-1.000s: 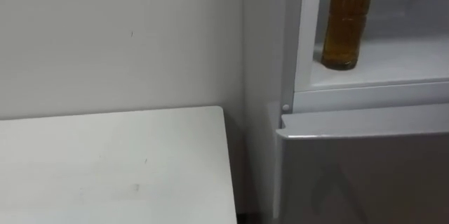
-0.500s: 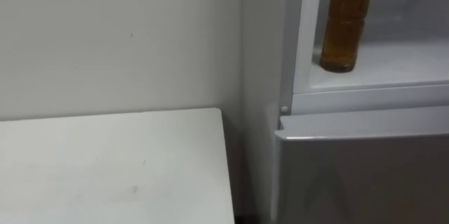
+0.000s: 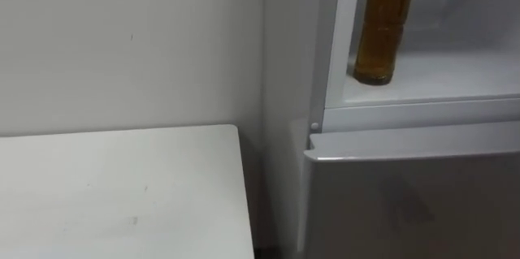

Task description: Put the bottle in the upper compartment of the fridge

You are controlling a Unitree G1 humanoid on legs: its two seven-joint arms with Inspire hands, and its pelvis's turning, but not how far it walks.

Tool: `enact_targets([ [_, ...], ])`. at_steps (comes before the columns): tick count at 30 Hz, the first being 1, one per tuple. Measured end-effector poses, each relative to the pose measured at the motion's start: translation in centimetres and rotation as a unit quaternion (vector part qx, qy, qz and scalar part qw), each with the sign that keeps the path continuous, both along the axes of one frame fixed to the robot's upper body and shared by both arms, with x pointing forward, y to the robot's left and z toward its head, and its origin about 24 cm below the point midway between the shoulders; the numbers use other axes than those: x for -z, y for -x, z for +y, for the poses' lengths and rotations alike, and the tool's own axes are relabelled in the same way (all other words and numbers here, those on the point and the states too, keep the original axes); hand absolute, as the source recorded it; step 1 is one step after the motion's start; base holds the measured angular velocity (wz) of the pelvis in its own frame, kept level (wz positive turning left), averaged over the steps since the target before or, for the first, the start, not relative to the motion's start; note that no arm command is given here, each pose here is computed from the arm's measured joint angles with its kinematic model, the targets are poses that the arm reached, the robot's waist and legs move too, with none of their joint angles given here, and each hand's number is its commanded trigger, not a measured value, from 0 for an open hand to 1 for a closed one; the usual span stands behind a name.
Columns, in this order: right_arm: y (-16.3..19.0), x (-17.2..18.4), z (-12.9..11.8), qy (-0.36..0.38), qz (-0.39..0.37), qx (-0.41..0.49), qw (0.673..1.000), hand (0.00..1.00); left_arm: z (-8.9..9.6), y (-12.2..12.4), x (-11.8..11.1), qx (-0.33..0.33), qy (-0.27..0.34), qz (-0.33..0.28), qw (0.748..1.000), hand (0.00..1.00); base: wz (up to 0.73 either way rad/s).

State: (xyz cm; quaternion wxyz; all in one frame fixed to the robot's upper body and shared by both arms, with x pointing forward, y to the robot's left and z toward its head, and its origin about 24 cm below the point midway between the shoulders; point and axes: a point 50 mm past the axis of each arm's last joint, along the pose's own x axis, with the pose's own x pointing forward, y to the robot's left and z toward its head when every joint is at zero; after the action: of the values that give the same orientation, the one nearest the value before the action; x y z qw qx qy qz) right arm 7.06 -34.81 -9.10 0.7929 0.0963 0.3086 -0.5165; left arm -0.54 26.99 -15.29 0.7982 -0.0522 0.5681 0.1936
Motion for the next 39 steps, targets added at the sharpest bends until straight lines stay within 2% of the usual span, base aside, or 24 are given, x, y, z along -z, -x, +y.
enact_targets([
  [3,-0.4,-1.8,-1.4,0.025,-0.041,0.041,0.998,0.0,0.2,-0.2,-0.1,0.016,-0.006,0.002,1.0,0.0,-0.05],
  [7,-0.8,-4.3,-3.2,0.062,-0.09,0.099,0.989,0.0,0.6,0.1,-0.2,0.001,-0.011,0.002,1.0,0.0,-0.13],
  [17,-4.1,-10.7,-5.1,0.145,-0.193,0.133,0.961,0.0,0.8,0.6,-0.3,-0.002,-0.013,0.011,1.0,0.0,-0.06],
  [25,-3.6,-16.7,-7.3,0.224,-0.267,0.207,0.914,0.0,1.3,2.0,-0.6,-0.016,-0.031,0.027,0.999,0.0,0.0],
  [33,-4.4,-20.4,-6.2,0.269,-0.326,0.188,0.887,0.0,1.2,2.2,-0.6,-0.006,-0.03,0.034,0.999,0.0,0.0],
  [39,-4.7,-21.6,-5.7,0.291,-0.34,0.175,0.877,0.0,1.1,2.5,-0.5,-0.008,-0.028,0.039,0.999,0.0,0.0],
])
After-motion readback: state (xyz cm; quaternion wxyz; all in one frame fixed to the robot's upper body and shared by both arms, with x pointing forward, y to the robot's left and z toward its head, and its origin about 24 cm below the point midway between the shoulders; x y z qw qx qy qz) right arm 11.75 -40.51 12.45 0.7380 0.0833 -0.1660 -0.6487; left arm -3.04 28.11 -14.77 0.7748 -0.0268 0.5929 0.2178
